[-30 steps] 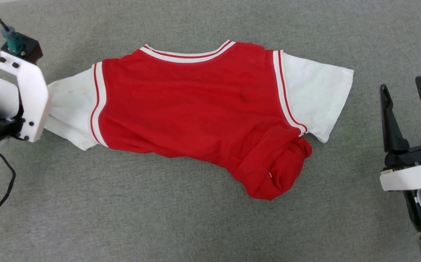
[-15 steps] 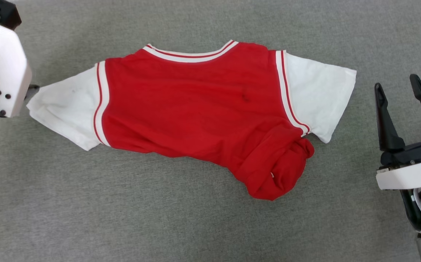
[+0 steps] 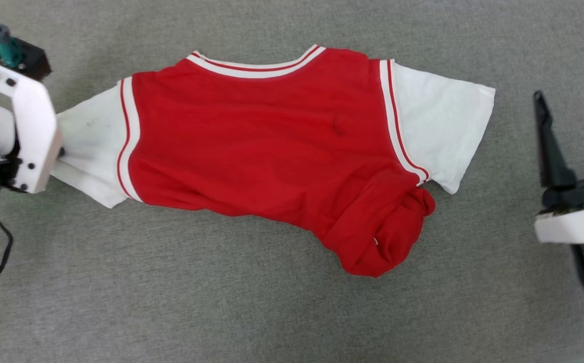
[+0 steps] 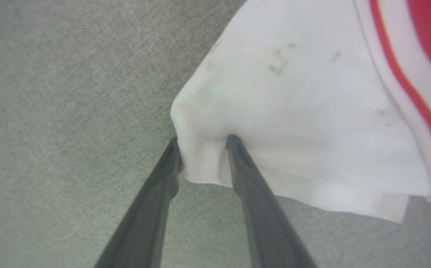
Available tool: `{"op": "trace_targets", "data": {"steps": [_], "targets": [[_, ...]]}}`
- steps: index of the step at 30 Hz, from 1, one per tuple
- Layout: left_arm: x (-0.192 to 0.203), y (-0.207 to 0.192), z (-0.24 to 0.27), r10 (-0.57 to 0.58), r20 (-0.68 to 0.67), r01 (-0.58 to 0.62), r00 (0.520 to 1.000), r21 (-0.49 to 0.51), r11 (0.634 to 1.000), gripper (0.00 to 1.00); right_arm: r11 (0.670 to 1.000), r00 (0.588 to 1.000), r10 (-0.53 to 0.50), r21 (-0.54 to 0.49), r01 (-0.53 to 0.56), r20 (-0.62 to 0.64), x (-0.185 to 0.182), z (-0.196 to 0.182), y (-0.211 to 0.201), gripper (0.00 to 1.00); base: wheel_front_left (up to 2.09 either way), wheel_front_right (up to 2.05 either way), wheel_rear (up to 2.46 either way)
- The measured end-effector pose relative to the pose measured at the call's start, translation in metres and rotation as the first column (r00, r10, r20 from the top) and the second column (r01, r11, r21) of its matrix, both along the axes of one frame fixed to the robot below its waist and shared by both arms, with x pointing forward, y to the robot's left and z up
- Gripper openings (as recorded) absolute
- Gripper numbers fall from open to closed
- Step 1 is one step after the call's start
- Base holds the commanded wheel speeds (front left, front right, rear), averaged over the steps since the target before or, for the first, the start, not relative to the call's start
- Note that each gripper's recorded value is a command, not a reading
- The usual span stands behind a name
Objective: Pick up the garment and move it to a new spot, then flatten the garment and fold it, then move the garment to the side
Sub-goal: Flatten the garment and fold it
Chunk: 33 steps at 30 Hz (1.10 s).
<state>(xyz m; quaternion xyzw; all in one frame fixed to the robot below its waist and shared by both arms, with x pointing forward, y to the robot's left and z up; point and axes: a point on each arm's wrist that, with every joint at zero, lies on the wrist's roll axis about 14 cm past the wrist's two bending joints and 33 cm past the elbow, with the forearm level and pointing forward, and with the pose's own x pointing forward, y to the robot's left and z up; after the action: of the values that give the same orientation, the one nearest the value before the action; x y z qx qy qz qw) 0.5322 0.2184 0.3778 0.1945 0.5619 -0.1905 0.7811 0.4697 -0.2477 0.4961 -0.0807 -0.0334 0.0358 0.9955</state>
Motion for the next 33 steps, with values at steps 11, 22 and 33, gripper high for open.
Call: {"op": "trace_targets", "data": {"steps": [11,22,33], "targets": [[0.007,-0.006,0.057,-0.035,0.200,0.051,0.979,-0.073,0.996,0.00,0.989,0.995,0.068,-0.140,-0.058,0.069,0.040,0.074,-0.010,1.00,0.00,0.00,0.00],[-0.003,-0.018,0.069,-0.115,0.268,0.142,0.956,-0.083,0.986,0.00,0.957,0.756,0.101,-0.145,-0.253,-0.647,0.054,-0.006,0.002,1.00,0.00,0.00,0.00],[0.005,-0.030,0.057,-0.167,0.290,0.199,0.942,-0.085,0.976,0.00,0.962,0.349,0.041,-0.057,-0.266,-0.936,0.047,-0.105,0.013,1.00,0.00,0.00,0.00]]}}
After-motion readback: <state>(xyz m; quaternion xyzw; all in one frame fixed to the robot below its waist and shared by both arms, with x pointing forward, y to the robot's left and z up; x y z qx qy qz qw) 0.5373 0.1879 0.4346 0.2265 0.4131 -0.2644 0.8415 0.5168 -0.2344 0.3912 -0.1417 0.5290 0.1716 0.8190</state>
